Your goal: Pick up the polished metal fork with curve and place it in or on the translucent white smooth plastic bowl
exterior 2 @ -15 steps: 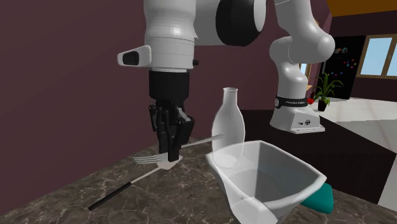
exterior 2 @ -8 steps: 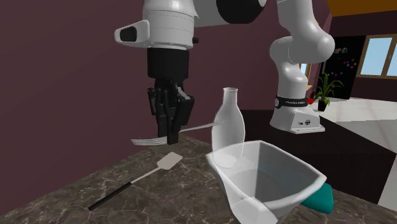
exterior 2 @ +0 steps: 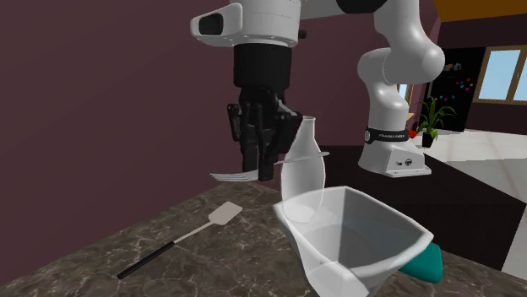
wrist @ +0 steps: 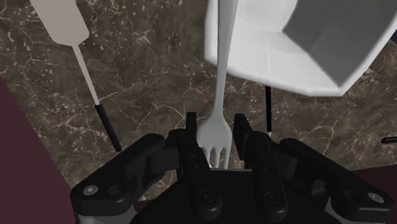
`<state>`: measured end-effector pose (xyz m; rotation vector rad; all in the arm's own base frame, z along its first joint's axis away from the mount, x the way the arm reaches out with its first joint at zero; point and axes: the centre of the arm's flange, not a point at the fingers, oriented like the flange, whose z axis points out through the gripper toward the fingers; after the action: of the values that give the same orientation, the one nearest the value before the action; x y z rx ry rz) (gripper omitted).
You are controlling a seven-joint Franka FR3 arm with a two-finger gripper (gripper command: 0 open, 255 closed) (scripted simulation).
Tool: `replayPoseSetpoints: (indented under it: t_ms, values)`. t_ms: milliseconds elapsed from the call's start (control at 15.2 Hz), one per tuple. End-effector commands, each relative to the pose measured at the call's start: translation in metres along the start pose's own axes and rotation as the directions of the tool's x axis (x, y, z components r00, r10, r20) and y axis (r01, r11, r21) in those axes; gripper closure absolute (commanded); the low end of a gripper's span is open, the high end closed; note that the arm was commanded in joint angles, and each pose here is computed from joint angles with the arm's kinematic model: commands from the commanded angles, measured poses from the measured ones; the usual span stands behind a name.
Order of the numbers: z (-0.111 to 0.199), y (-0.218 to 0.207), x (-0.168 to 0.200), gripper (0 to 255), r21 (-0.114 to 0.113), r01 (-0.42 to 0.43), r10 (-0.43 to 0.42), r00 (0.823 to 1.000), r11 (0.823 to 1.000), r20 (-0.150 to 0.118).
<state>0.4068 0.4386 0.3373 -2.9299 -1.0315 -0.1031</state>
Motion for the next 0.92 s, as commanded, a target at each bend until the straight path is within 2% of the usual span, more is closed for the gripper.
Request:
replayPoseSetpoints:
  t_ms: [0,528,858]
  values:
    - [-0.002,-0.017,-0.019,255,0.000,-0.001,0.001,1.000,1.000,0.000]
    - [-0.009,-0.093,-0.091,255,0.000,-0.001,0.001,1.000,1.000,0.000]
    - [0.018,-0.093,-0.093,255,0.000,-0.001,0.001,1.000,1.000,0.000]
